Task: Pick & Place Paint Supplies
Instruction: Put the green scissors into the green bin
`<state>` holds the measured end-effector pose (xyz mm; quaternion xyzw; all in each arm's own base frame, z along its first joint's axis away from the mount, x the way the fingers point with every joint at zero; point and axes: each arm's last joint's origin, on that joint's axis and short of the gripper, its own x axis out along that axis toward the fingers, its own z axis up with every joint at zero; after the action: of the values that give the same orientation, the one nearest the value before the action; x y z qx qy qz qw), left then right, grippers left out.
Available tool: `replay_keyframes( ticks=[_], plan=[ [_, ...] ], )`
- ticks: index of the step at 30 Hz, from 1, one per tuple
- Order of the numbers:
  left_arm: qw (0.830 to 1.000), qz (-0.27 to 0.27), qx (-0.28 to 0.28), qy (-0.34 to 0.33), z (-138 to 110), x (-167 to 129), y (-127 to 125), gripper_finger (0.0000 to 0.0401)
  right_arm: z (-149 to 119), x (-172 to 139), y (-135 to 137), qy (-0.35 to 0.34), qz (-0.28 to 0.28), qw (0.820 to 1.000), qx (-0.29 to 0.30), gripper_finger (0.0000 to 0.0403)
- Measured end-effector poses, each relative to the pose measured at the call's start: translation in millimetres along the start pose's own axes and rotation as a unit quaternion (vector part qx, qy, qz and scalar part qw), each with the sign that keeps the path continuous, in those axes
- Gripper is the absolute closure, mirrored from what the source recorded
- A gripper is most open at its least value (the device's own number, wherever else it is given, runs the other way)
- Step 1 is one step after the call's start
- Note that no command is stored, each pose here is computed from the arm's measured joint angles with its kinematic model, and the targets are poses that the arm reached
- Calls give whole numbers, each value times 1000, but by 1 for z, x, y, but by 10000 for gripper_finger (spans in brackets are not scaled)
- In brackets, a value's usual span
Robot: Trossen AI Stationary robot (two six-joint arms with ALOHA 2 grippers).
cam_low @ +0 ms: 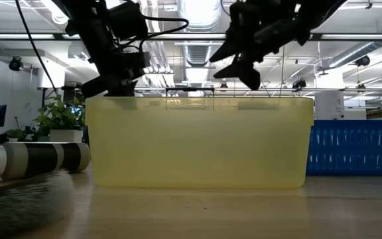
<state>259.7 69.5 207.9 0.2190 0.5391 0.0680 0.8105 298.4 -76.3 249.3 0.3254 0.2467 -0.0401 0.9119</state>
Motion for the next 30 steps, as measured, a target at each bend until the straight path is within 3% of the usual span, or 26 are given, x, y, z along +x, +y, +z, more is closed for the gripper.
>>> replay_keyframes(
  ticks=[6, 12, 17, 22, 30],
  plan=[
    [1000, -25, -4, -9, -1, 1, -2, 389, 9, -3, 8, -17, 32, 999, -14, 209],
    [996, -83, -27, -21, -6, 13, 3, 315, 16, -22, 19, -49, 43, 998, -24, 209],
    [990, -138, -11, -11, -11, 32, 2, 267, 18, -31, 24, -64, 40, 997, -21, 209],
    [988, -153, 28, 8, -12, 51, -2, 257, 17, -33, 25, -64, 41, 997, -18, 209],
    [991, -131, 36, 8, -9, 61, 9, 256, 16, -33, 25, -62, 40, 997, -15, 209]
  ],
)
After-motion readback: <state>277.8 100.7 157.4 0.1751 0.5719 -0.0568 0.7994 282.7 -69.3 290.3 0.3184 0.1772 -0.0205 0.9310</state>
